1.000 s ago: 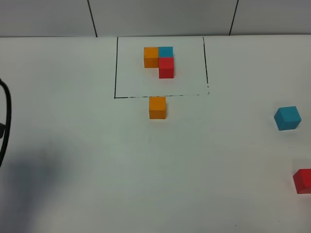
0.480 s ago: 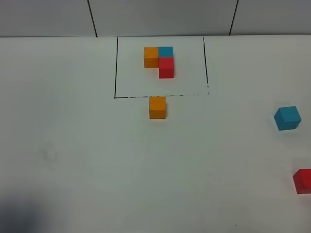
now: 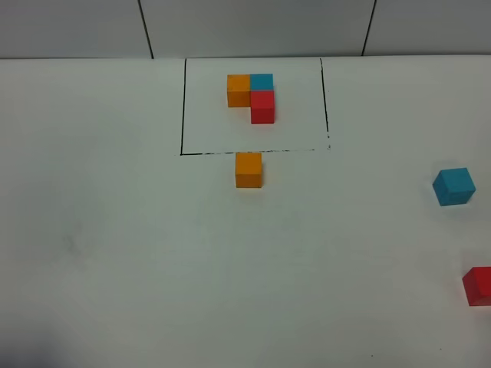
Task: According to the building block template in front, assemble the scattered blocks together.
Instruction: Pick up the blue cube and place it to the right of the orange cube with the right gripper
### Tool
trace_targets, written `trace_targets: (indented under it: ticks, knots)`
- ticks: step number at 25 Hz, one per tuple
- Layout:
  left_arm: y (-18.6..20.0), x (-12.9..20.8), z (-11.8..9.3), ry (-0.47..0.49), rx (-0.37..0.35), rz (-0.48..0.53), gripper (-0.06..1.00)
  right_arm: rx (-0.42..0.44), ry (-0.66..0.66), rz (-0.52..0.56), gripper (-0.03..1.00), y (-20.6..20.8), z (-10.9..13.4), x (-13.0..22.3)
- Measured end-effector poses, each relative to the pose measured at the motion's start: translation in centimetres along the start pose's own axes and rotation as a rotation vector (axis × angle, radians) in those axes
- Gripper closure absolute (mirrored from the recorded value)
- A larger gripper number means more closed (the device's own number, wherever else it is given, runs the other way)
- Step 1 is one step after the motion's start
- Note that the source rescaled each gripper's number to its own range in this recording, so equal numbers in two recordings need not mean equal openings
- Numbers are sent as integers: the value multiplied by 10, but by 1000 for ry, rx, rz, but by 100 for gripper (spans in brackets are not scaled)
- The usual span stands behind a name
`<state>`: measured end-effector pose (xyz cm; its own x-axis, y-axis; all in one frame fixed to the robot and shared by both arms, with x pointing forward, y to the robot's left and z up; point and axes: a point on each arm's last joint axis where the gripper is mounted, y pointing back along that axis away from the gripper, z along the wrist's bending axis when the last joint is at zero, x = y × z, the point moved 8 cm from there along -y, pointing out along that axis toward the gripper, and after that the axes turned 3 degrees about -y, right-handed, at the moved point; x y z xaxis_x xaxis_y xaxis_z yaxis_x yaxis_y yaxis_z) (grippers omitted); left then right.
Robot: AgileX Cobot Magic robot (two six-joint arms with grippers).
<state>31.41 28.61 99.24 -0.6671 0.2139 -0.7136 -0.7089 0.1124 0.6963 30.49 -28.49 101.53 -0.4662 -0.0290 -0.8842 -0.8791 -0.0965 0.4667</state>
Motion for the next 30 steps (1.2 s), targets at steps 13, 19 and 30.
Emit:
trace_targets:
  ticks: [13,19,30]
  knots:
    - [18,7,-2,-9,-26,-167,15,0,0,0,24,0,0,0]
    - [21,7,-5,-6,-17,-198,15,0,0,0,24,0,0,0]
    - [21,7,-5,-5,-13,-199,15,0,0,0,24,0,0,0]
